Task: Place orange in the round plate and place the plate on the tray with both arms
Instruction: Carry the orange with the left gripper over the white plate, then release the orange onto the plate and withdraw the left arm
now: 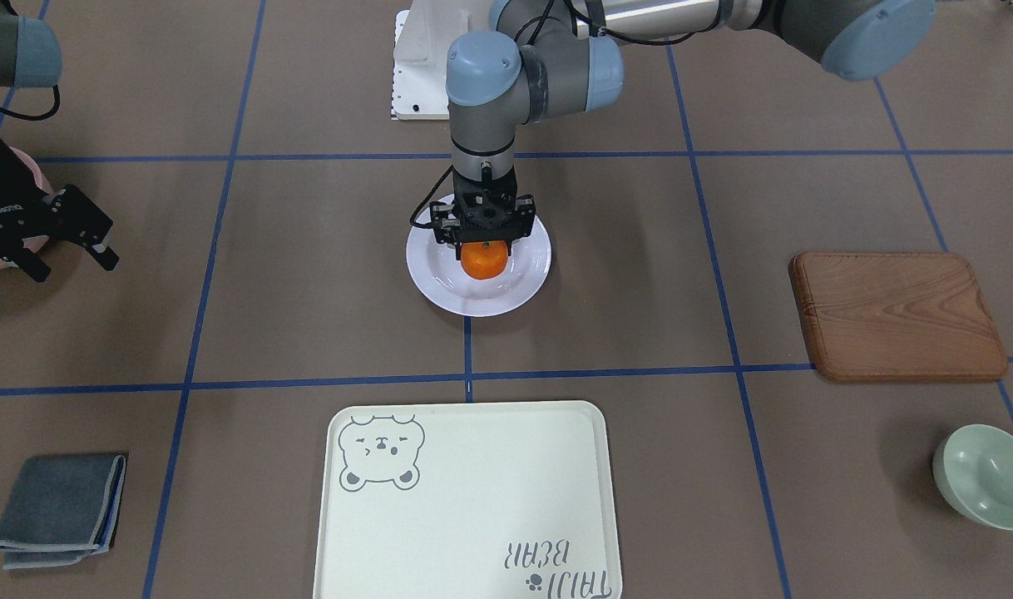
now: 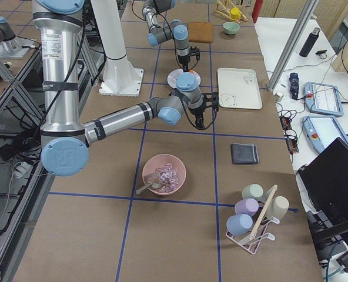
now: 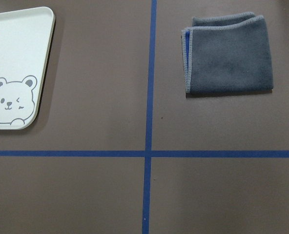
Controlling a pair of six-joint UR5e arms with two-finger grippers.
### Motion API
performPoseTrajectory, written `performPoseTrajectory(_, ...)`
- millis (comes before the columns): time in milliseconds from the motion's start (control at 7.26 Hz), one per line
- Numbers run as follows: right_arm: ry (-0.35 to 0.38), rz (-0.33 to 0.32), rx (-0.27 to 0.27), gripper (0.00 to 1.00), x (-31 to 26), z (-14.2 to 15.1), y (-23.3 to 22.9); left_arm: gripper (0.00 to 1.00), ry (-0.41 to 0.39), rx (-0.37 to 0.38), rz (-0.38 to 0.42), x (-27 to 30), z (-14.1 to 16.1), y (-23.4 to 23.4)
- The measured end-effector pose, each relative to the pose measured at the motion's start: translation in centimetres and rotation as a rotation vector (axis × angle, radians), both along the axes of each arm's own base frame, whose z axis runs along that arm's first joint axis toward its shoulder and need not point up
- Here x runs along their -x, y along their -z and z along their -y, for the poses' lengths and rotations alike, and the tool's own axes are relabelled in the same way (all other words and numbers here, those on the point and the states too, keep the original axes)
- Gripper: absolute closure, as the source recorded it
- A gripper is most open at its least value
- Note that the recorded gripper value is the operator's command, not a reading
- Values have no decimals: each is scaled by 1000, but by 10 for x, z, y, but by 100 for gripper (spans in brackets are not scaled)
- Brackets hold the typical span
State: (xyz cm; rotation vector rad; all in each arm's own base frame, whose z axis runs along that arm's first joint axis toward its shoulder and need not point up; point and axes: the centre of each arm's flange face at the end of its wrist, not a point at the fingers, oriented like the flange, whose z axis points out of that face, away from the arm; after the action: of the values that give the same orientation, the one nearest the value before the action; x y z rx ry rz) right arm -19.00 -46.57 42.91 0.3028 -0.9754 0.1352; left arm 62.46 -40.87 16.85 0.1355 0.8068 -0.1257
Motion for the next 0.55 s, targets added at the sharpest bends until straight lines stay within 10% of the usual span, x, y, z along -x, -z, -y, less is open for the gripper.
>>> performPoseTrajectory(138,0,-1,0,0,0,0,0,15,-14,0,5,-10,-6,-5)
performPoseTrajectory(551,0,5,-5,0,2,2,4,1,-12,-24,-1,-14,-9,-8)
